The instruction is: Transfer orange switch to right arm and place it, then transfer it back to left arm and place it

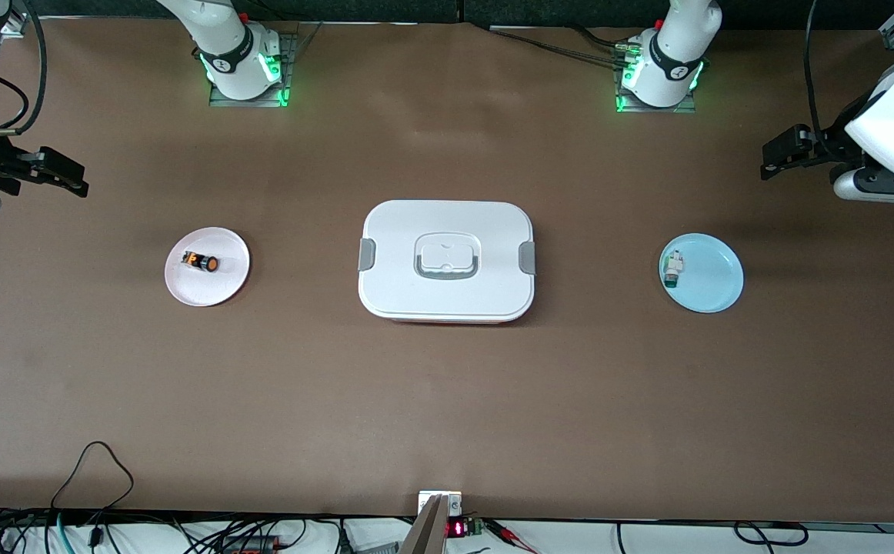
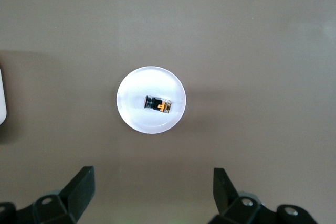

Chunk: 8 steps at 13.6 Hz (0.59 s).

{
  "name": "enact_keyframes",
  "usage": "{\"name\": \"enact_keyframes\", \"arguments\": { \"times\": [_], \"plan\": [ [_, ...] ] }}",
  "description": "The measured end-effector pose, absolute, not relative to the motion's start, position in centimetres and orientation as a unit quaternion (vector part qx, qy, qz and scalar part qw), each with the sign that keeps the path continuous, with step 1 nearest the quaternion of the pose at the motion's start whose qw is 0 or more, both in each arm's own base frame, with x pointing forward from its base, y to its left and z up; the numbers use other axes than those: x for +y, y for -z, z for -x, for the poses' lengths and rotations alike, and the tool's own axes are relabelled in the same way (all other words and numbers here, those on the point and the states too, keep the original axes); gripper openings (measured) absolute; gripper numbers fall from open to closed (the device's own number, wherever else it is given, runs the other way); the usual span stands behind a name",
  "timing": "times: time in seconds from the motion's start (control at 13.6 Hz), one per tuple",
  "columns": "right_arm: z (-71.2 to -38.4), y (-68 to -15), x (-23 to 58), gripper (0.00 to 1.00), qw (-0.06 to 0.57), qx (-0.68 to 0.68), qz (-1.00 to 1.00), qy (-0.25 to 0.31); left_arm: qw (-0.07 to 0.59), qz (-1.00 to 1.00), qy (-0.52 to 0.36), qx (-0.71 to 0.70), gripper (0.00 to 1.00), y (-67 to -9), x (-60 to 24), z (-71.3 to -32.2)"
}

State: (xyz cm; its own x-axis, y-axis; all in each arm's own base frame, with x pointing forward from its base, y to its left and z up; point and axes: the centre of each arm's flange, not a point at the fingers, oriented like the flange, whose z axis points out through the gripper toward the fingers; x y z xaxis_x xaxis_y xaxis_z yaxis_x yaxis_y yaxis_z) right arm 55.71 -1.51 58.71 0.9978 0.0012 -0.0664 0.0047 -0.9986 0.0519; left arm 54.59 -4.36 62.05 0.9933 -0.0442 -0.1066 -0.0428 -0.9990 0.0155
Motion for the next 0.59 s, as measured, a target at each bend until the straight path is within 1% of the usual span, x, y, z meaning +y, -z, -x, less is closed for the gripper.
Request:
{"name": "enact_keyframes", "arguments": {
  "times": [0.59],
  "plan": [
    [-55.85, -58.42, -1.53, 1.00, 0.026, 0.001, -0.999, 0.036, 0.007, -0.998, 0.054, -0.022, 1.00, -62.05, -4.36, -54.59]
  ]
}}
